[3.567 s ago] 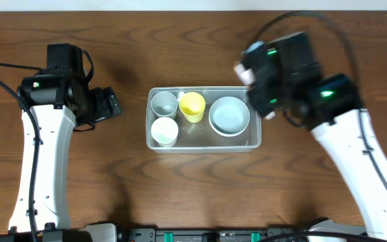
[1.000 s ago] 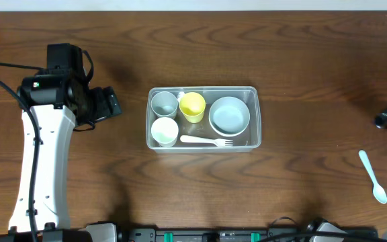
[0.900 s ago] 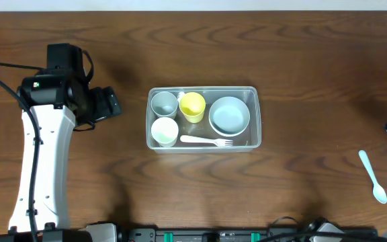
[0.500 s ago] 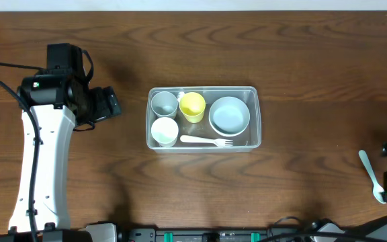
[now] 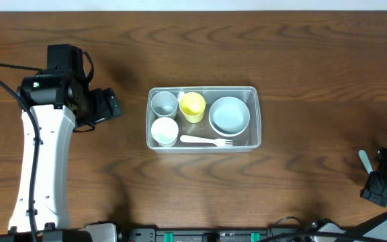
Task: Pack container
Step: 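Move the right gripper back toward the light blue spoon, then lower the right gripper over the light blue spoon to grasp it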
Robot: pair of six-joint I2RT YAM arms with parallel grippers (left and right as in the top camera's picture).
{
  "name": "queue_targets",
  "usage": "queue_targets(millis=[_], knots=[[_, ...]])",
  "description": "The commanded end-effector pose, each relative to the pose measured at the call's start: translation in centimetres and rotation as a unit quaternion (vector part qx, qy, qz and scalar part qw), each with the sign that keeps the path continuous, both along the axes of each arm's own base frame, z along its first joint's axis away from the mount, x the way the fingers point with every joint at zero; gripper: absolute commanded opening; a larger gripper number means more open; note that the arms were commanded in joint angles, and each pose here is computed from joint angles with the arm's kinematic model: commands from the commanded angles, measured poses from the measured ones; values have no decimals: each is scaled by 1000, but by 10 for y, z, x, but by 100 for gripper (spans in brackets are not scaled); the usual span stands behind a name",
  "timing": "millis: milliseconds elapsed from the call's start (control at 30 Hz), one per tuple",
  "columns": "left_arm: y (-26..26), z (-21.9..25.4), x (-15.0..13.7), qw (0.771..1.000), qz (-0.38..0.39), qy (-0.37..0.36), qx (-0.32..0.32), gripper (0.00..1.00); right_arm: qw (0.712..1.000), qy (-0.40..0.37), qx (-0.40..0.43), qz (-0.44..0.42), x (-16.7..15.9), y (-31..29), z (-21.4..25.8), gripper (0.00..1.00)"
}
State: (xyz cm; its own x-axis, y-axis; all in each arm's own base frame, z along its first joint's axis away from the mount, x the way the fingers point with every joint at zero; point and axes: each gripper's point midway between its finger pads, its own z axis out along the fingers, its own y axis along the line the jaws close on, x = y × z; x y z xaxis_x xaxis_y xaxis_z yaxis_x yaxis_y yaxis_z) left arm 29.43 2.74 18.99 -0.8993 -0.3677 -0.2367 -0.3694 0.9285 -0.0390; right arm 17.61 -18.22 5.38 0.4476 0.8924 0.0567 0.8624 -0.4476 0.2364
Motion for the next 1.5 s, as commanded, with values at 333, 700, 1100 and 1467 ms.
queue_targets(millis=[333,700,1100,1467], knots=[[2,-3,-3,1000,6,8,1,98,986,-79,105,-100,23,22,7,99],[2,-4,-5,1000,6,12,1,98,985,-56,62,-154,5,-5,3,68],[2,-4,-5,1000,6,13,1,98,991,20,38,-127,-18,-11,-17,99],[2,-4,-6,1000,6,14,1,98,992,73,44,-90,-25,-18,-50,99]])
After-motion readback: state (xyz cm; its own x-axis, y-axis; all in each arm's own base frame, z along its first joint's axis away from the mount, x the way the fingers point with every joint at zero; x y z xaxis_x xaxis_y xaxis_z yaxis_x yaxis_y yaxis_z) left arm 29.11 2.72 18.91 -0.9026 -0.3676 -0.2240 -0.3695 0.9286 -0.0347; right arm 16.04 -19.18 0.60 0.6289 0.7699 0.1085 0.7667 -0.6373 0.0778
